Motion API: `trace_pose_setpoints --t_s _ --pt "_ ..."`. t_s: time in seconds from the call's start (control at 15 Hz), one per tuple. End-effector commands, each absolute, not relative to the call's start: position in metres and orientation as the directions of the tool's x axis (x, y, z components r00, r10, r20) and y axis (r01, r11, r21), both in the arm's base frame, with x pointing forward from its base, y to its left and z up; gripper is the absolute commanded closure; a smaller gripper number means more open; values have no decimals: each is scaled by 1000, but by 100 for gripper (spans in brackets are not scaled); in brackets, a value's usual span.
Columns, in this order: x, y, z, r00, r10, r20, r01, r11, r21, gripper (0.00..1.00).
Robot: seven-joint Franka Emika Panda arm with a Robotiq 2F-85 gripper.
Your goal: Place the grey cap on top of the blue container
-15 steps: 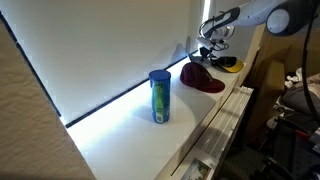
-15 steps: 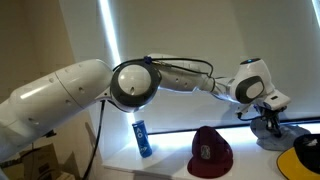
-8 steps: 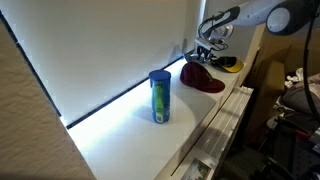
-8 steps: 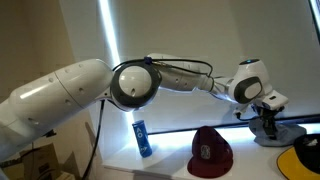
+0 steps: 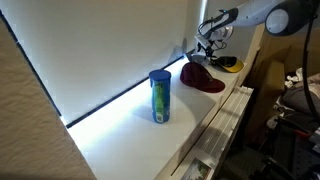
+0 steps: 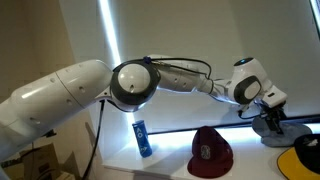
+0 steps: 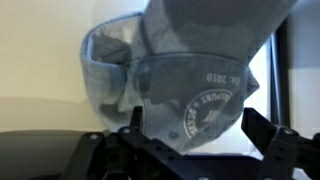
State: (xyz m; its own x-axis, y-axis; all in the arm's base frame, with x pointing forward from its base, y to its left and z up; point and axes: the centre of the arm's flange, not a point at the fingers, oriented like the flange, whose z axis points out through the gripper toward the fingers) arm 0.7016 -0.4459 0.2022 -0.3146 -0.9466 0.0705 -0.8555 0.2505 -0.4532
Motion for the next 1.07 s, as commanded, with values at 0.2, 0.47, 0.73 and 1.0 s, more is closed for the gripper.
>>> trace_pose_setpoints --t_s 0.2,0.47,0.73,1.0 --pt "658 -487 232 -409 -905 114 -809 302 -504 0" --pt "673 -497 222 -421 -897 132 -800 299 -520 0" --pt "669 -506 224 -317 -948 29 -763 237 -601 0" --pt "673 -502 226 -317 -948 37 -771 235 -591 0"
